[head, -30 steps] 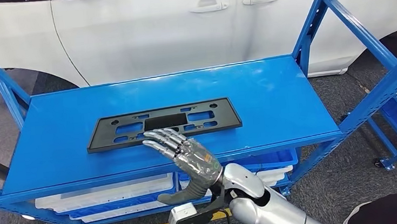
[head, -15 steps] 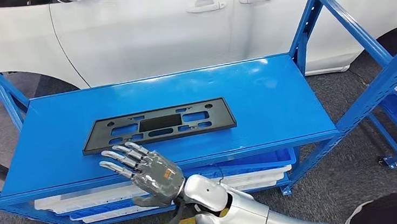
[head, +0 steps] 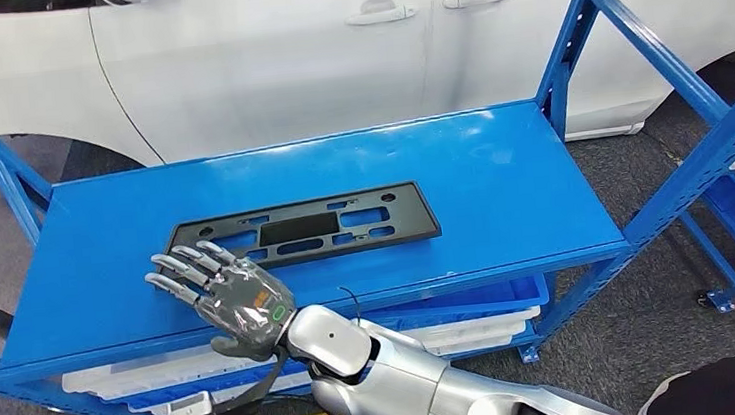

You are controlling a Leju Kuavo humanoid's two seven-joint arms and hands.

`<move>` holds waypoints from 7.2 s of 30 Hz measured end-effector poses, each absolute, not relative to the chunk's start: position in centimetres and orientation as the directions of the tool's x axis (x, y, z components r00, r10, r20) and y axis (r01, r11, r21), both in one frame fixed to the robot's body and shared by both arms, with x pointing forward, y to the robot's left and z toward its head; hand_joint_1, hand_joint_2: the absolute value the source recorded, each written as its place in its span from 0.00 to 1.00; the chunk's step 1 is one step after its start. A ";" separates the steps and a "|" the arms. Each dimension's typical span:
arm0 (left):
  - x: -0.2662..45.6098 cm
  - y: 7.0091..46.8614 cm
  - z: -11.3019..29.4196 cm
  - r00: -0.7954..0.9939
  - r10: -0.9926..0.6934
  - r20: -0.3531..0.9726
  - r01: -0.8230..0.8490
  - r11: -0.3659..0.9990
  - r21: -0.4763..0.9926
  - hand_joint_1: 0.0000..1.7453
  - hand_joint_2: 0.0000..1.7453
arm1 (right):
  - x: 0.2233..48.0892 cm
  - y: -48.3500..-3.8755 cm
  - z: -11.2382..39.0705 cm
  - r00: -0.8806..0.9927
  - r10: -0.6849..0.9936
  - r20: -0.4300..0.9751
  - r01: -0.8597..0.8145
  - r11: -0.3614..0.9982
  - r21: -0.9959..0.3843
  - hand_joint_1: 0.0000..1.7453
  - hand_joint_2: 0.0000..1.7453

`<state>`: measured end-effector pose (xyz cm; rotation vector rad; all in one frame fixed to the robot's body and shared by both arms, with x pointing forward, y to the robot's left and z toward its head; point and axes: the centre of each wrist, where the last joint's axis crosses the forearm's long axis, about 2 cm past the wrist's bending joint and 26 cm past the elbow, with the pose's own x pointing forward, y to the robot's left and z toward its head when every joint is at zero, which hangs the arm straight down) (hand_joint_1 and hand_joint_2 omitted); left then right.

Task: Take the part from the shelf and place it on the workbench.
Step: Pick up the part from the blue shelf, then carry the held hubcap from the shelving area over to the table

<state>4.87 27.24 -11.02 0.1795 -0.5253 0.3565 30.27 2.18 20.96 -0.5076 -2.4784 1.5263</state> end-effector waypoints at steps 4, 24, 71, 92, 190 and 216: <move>4.8 27.3 -11.0 0.809 0.279 0.518 -0.369 0.926 0.078 0.00 0.00 | 30.5 2.2 21.0 -0.914 0.406 -0.026 0.202 0.397 -0.895 0.00 1.00; 5.2 28.1 -11.0 0.822 0.214 0.528 -0.301 0.950 0.084 0.00 0.00 | 34.5 -1.1 16.5 -0.750 0.657 -0.075 0.186 0.100 -0.978 0.00 1.00; 6.7 28.5 -10.8 0.823 0.176 0.541 -0.263 0.961 0.087 0.00 0.00 | 34.7 -2.1 15.1 -0.692 0.719 -0.062 0.149 0.058 -0.987 0.00 1.00; 6.3 28.6 -10.9 0.826 0.174 0.536 -0.262 0.960 0.093 0.00 0.00 | 35.0 -1.9 15.7 -0.672 0.740 -0.016 0.158 0.123 -0.980 0.00 1.00; 5.0 29.8 -11.0 0.676 0.281 0.681 -0.521 0.836 0.171 0.00 1.00 | 29.0 -14.6 32.5 -0.444 -0.848 0.290 -0.891 0.453 -0.039 1.00 1.00; 4.3 27.9 -11.0 0.829 0.341 0.443 -0.471 0.853 0.225 0.00 1.00 | 30.1 -16.7 33.7 -0.438 -0.827 0.351 -0.899 0.414 -0.145 1.00 1.00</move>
